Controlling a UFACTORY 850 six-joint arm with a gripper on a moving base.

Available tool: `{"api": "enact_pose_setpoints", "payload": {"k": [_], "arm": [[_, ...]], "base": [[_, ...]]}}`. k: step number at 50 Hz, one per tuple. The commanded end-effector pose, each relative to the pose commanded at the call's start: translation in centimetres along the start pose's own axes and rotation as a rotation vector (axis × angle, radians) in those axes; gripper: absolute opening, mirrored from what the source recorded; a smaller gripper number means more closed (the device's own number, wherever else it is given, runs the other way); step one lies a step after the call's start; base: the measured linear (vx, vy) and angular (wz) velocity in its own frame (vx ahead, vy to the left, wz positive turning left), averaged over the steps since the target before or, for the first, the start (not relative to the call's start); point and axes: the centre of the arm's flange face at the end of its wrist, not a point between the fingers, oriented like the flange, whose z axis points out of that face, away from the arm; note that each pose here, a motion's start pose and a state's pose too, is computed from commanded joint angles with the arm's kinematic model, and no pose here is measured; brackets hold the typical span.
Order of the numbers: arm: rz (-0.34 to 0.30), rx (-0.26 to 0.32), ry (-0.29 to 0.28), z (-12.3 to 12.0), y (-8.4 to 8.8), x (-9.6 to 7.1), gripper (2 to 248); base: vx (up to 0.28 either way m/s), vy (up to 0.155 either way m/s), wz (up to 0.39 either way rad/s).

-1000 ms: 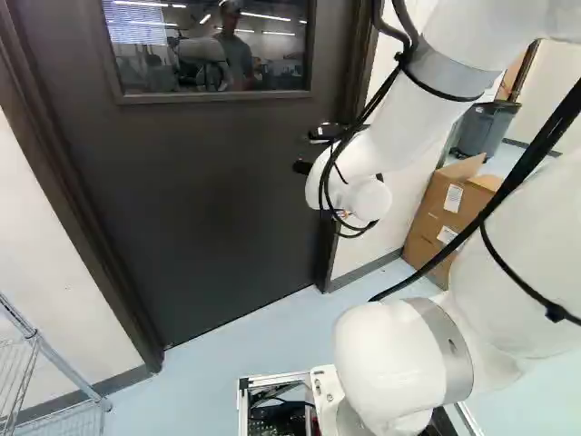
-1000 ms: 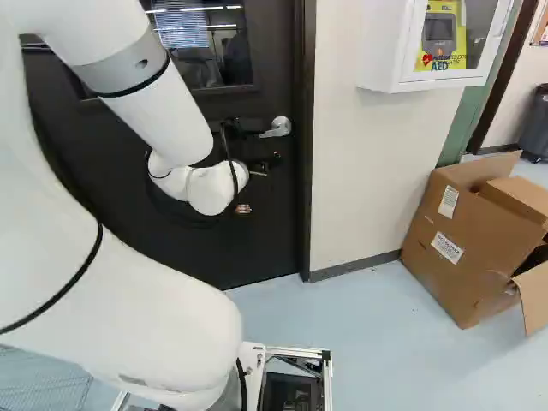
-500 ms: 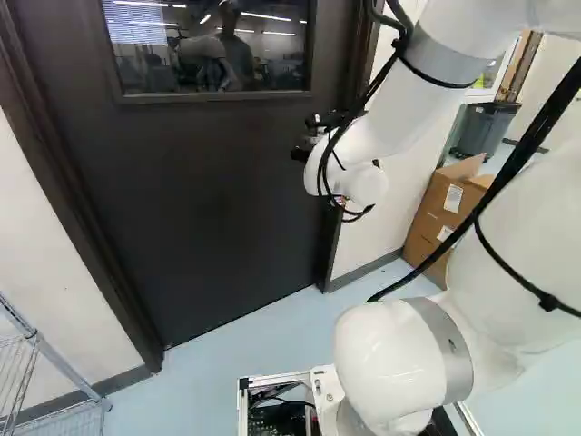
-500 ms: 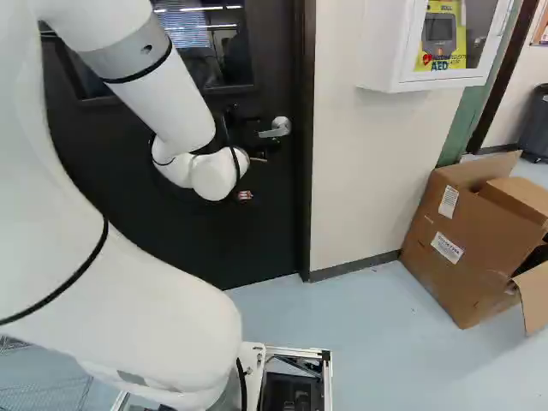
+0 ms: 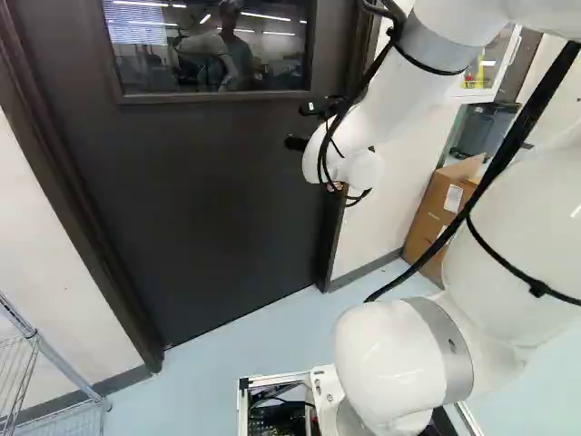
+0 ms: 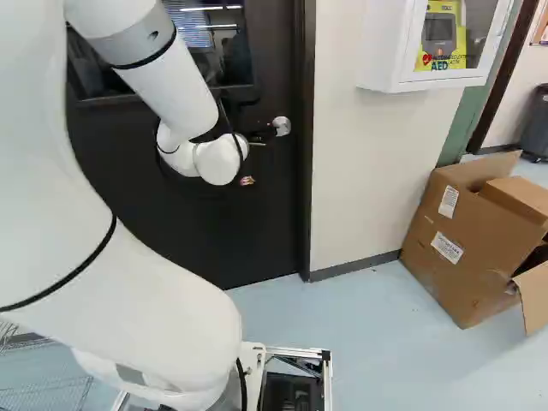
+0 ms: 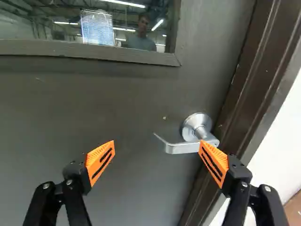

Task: Open the door and move inside

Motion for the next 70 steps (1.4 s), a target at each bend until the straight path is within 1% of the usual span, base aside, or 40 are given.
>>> {"api": "enact_pose_setpoints", "payload": {"k": [10, 29, 38, 59, 70], "arm": [[-0.027, 0.028, 0.018, 1.2, -0.1, 1.0, 247], [-0.034, 0.039, 0.019, 2.8, -0.1, 1.3, 247], [-0.032, 0.043, 0.005, 3.6, -0.2, 0.7, 247], [-0.027, 0.055, -0.041, 5.5, -0.5, -1.3, 247], [-0.024, 0.059, -0.065, 6.0, -0.6, -2.5, 247]], "base": [[0.0, 0.0, 0.0], [0.0, 0.0, 0.0], [0.0, 0.0, 0.0], [0.0, 0.0, 0.0], [0.0, 0.0, 0.0]]}}
